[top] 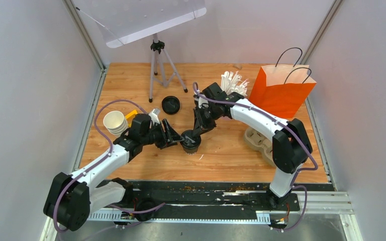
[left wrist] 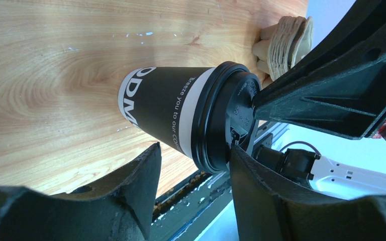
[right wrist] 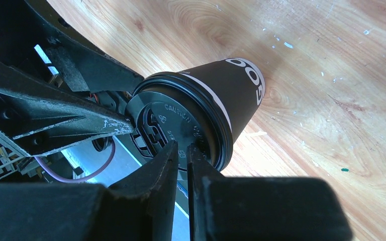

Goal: Pack the takeout coffee

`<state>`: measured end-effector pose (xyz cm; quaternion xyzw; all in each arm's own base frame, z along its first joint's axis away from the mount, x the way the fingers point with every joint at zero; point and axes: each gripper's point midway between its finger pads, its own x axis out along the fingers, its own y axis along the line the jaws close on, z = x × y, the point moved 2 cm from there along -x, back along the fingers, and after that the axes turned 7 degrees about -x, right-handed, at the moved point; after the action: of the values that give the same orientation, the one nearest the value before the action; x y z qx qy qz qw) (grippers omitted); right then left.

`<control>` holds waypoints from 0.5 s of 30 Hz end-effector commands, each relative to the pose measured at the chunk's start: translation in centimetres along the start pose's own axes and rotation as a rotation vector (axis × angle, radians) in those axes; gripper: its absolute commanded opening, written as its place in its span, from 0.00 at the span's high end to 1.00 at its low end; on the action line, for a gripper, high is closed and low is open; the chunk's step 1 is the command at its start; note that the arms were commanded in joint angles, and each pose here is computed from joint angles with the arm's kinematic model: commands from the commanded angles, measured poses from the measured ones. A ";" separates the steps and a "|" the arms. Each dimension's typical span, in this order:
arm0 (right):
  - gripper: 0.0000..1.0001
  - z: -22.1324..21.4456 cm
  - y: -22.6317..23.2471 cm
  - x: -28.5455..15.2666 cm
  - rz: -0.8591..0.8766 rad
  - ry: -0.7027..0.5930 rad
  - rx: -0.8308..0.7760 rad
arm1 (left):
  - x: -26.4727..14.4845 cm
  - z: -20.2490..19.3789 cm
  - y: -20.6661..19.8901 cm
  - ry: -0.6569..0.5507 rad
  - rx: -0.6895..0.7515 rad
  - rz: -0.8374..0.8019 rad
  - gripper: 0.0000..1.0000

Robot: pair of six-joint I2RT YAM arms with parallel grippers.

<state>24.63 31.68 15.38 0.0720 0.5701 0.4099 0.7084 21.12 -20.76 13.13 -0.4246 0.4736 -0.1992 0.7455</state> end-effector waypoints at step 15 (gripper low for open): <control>0.85 -1.3 -1.3 0.9 -0.041 0.027 -0.005 | 0.2 0.1 3.1 -0.006 0.059 0.178 0.59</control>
<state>24.56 31.76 15.17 0.0742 0.5690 0.4139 0.7067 21.40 -20.97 13.44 -0.4153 0.4704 -0.2053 0.7511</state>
